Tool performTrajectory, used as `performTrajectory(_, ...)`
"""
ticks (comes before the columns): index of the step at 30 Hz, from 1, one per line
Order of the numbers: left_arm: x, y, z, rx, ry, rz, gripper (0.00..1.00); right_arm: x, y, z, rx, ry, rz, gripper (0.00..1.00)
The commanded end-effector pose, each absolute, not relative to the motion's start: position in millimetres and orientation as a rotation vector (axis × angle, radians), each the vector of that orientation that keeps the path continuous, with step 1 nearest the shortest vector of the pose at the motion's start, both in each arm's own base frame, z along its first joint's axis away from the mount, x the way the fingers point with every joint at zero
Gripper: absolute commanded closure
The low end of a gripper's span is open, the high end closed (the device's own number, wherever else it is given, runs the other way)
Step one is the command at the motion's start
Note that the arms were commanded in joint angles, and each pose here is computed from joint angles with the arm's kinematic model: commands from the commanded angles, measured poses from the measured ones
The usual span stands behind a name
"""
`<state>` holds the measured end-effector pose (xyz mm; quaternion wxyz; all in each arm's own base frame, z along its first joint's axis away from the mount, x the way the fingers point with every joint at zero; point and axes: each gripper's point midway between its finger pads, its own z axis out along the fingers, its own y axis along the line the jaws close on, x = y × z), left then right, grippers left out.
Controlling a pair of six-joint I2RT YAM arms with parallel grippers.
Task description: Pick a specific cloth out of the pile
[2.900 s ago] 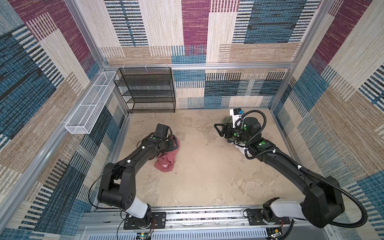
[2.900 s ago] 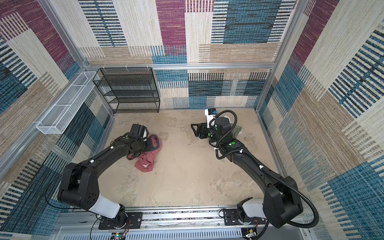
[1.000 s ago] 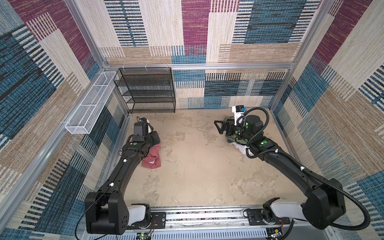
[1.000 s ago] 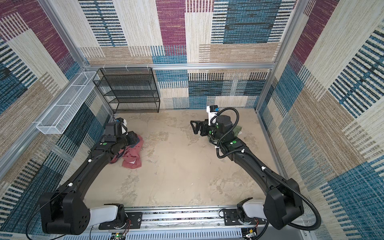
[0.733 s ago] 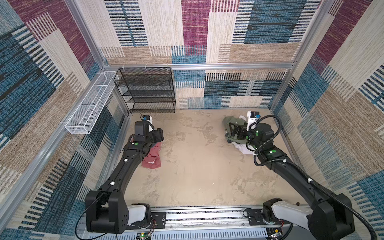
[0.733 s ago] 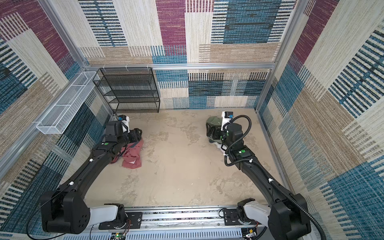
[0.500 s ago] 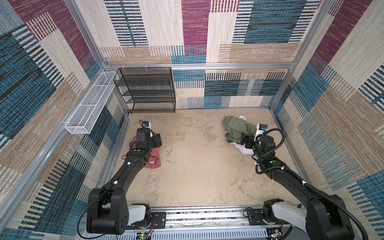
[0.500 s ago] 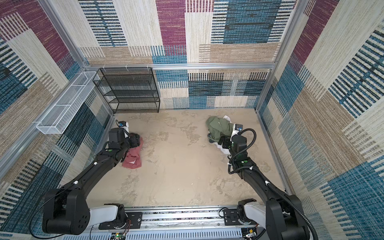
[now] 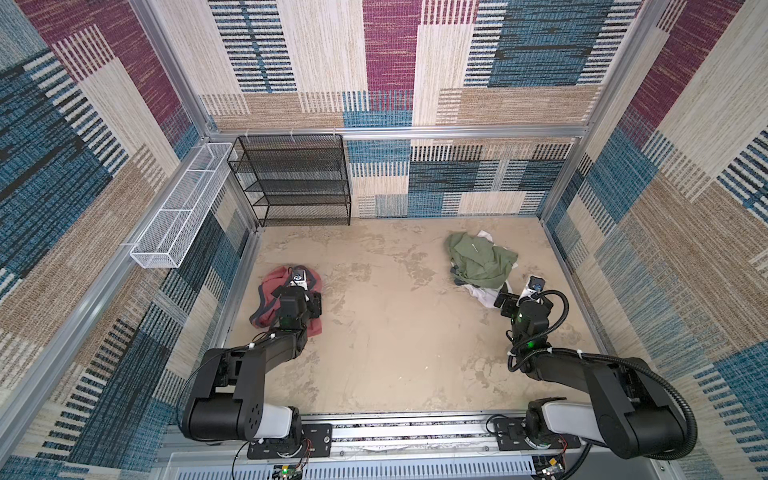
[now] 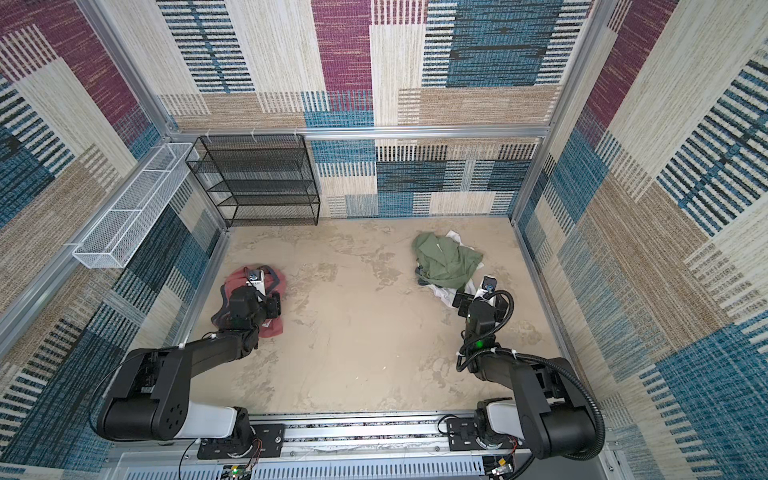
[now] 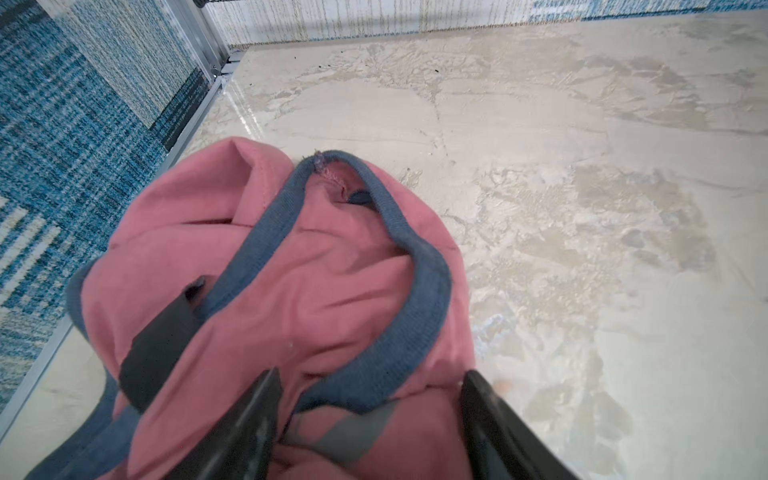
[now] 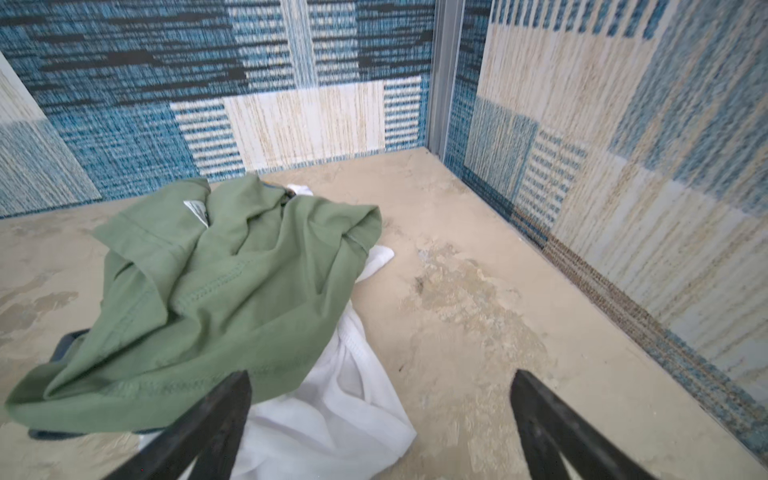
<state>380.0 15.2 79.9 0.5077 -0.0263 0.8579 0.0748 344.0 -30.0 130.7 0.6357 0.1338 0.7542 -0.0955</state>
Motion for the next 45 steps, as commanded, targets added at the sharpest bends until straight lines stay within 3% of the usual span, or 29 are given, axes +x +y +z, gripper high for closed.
performTrajectory(1, 396.3, 9.3, 106.7, -0.025, 1.901, 0.145, 0.28, 346.4, -28.8, 168.6, 0.272, 1.553, -0.207, 0.00)
performTrajectory(15, 398.3, 9.0, 97.1, -0.018, 1.915, 0.093, 0.28, 360.0, -3.2, 158.3, 0.065, 1.551, -0.074, 0.00)
performTrajectory(45, 402.9, 9.3, 94.4, -0.014, 1.947, 0.065, 0.26, 372.7, -8.5, 144.8, 0.065, 1.606, -0.025, 0.00)
